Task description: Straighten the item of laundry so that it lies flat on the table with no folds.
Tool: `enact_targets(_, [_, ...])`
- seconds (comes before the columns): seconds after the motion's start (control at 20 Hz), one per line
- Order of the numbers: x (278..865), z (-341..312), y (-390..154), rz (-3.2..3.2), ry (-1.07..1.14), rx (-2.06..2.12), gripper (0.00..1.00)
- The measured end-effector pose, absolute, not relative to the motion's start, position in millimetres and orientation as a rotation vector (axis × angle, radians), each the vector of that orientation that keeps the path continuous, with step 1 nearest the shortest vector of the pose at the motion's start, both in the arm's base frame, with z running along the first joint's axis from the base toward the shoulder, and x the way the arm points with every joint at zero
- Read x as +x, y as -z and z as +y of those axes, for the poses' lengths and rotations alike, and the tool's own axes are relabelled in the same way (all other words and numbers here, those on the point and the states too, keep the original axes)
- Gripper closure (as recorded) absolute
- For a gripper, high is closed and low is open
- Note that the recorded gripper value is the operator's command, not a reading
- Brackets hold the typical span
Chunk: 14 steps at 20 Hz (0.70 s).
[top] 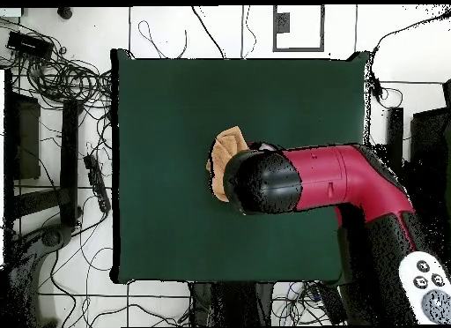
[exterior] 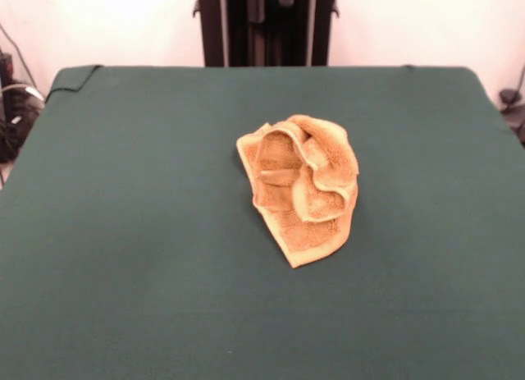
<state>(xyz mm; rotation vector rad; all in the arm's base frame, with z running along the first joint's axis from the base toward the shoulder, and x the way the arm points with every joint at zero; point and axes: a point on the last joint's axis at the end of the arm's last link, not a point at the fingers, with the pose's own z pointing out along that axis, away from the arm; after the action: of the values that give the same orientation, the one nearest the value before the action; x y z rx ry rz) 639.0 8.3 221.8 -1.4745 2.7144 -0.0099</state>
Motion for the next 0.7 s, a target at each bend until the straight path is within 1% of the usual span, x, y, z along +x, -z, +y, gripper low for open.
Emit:
enact_targets(0.5, [641,12,-214,2.581,-0.021,-1.702,0.00])
enact_targets(0.7, [641,14,-211,2.564,-0.046,-1.728,0.00])
